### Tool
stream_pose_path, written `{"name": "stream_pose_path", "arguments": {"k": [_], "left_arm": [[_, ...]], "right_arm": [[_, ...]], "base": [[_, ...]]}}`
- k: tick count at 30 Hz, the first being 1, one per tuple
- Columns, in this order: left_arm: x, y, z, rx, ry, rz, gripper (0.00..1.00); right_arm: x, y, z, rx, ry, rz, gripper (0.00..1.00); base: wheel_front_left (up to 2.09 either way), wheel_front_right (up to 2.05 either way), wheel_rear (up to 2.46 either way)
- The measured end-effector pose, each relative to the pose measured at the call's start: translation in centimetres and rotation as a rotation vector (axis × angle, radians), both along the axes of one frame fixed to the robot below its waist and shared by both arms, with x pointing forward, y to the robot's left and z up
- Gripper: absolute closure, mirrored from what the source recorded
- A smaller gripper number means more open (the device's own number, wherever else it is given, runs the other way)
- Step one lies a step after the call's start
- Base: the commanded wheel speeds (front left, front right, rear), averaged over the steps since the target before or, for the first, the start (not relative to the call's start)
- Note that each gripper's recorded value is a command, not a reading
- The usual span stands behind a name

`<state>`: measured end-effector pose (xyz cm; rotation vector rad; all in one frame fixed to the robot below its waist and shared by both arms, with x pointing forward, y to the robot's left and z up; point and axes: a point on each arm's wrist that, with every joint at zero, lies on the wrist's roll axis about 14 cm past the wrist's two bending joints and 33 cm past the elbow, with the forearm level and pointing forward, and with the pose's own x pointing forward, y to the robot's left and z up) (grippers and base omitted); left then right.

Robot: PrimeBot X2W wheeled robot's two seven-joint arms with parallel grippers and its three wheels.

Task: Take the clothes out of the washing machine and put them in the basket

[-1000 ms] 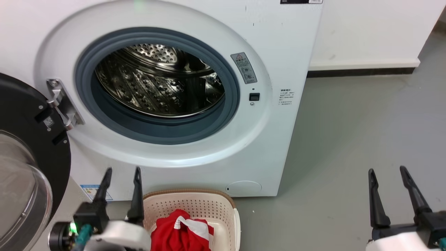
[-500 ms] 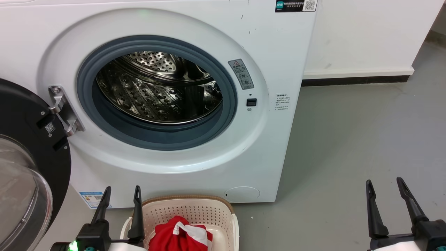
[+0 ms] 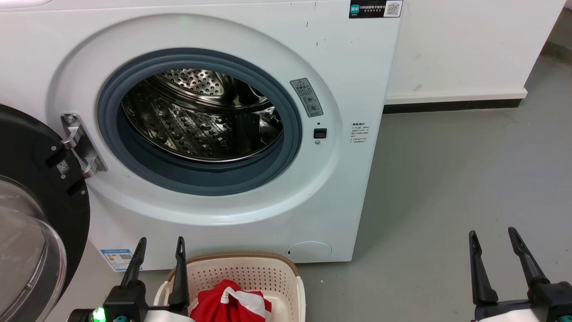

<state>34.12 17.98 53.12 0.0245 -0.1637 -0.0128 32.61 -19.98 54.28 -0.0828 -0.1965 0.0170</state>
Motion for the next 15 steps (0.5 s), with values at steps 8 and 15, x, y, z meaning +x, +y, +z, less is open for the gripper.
{"name": "stream_pose_path", "arguments": {"k": [8, 15], "left_arm": [[-0.08, 0.22, -0.11, -0.014, 0.003, 0.012, 0.00], [-0.11, 0.18, -0.33, -0.018, 0.010, 0.012, 0.00]], "right_arm": [[-0.06, 0.06, 0.12, 0.000, -0.004, 0.002, 0.00], [-0.07, 0.17, 0.19, -0.002, -0.007, 0.005, 0.00]], "base": [[0.00, 0.00, 0.00], [0.00, 0.00, 0.00]]}}
